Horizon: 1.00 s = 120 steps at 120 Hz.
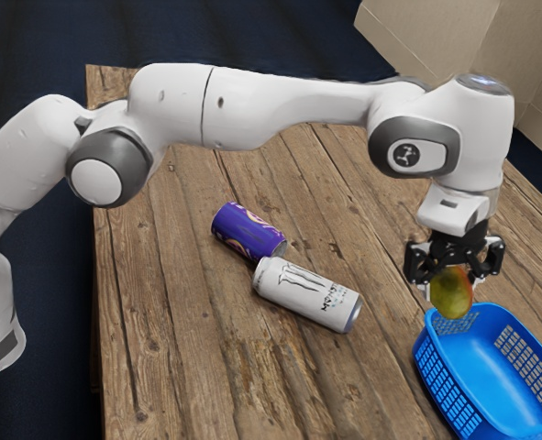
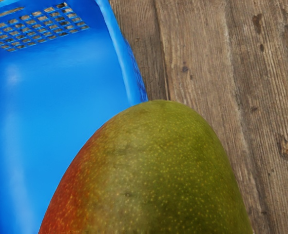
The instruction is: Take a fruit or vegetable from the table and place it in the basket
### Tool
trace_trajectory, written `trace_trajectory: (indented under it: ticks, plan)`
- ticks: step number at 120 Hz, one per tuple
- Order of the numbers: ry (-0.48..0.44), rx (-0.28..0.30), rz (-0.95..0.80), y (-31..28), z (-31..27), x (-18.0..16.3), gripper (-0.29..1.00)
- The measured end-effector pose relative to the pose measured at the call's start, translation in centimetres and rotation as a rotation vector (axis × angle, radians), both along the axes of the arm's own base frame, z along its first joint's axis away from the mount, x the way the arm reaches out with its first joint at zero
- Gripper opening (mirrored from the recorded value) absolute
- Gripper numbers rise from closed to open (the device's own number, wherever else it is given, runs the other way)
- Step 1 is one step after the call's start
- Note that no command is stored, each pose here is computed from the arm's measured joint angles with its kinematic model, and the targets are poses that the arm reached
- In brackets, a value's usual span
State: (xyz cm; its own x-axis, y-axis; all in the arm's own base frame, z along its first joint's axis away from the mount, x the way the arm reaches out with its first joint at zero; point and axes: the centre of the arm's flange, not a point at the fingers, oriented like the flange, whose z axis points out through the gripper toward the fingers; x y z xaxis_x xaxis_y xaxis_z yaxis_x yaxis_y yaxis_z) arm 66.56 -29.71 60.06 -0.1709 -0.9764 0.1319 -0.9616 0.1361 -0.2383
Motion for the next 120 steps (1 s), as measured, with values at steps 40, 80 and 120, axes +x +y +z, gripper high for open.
trace_trajectory:
  ticks: [40,80,120]
  plan:
    - [-0.221,-0.165,-0.001,-4.1,-2.3,3.9,0.42]
    - [-0.347,-0.237,0.028,-4.3,-1.2,4.8,0.49]
    - [-0.362,-0.242,0.037,-4.1,-0.8,4.8,0.68]
